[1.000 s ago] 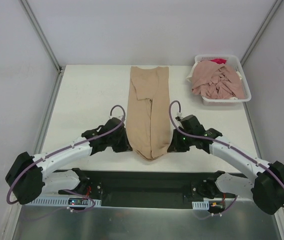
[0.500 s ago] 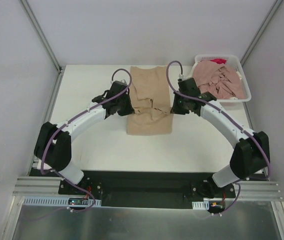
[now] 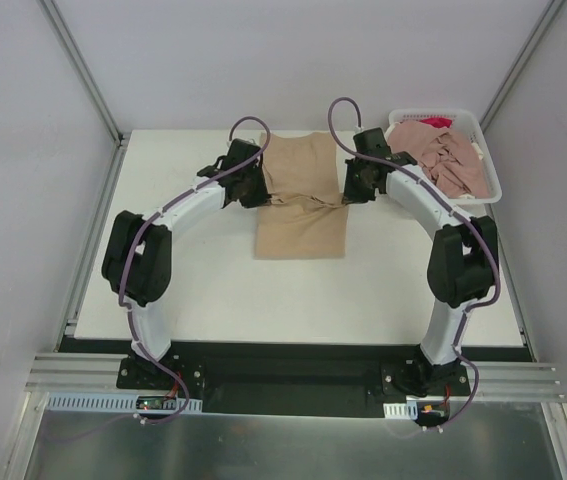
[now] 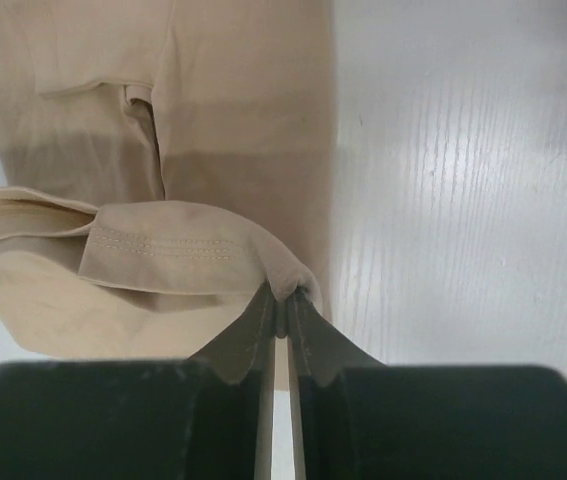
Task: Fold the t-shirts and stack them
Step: Fold the folded rectangular tshirt in 1/3 of the way, then grab one side of the 2/3 rectangular tshirt with both arms, then fold the long partially folded tshirt into a neat square, then smooth out wrinkles on the folded tshirt
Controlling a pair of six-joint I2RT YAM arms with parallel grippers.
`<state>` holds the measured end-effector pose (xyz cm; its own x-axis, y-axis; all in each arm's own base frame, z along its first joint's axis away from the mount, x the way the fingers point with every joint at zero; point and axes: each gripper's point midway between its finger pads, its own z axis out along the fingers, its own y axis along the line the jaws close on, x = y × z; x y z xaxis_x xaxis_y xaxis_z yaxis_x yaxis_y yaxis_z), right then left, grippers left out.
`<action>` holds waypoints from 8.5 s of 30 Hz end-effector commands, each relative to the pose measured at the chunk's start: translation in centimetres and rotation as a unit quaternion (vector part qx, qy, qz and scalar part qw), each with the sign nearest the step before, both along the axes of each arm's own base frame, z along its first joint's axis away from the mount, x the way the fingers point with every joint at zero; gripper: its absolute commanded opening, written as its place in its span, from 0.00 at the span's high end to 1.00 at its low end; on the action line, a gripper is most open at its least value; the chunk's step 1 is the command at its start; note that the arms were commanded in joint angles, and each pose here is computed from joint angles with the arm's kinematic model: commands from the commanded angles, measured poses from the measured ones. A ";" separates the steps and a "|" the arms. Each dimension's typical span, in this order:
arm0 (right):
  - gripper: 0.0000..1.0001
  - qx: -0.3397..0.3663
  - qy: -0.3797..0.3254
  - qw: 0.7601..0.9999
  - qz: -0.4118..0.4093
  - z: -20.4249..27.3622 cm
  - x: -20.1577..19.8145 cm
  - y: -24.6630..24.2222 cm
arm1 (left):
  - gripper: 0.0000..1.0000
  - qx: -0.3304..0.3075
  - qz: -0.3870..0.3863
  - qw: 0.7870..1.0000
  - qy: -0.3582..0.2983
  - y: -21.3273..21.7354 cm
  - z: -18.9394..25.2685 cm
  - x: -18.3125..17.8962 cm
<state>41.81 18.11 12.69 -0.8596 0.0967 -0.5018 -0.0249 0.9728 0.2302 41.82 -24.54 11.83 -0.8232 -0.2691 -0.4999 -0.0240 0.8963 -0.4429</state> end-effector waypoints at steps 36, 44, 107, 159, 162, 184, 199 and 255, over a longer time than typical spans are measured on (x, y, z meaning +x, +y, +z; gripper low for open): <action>0.03 0.116 0.049 0.992 0.030 -2.6 -8.0 1.2 | 0.01 -0.042 0.006 0.995 0.096 1.9 -2.5 -8.1; 0.03 0.101 0.080 0.992 0.006 -5.2 -10.1 0.2 | 0.20 -0.025 0.068 0.986 0.148 3.0 -7.2 -9.0; 0.99 0.280 0.054 0.942 0.178 5.5 -25.7 3.2 | 1.00 -0.176 0.049 0.983 -0.025 6.2 4.2 -24.2; 1.00 0.272 0.041 0.960 0.058 4.4 -0.4 2.0 | 1.00 0.030 0.165 0.984 -0.062 9.6 5.9 2.7; 0.99 0.238 0.039 0.970 0.039 2.3 1.5 1.2 | 1.00 0.034 0.158 0.985 -0.054 9.2 4.7 4.7; 0.03 0.245 -0.037 0.953 0.175 3.9 7.5 6.6 | 0.01 -0.007 0.156 0.987 -0.022 9.2 2.2 9.2; 0.03 0.273 -0.019 0.945 0.181 2.2 6.4 10.8 | 0.01 -0.143 0.038 0.989 0.025 2.0 1.0 8.8; 0.03 0.111 -0.043 0.987 0.107 1.0 -10.8 3.1 | 0.01 -0.112 0.046 0.991 0.065 -0.9 0.0 -12.3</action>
<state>32.02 23.86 12.28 -0.8626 0.0326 -0.5048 -0.2696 0.8147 0.5133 29.24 -24.18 9.54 -0.8546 -0.4394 -0.2767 -0.2223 0.7912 -0.5697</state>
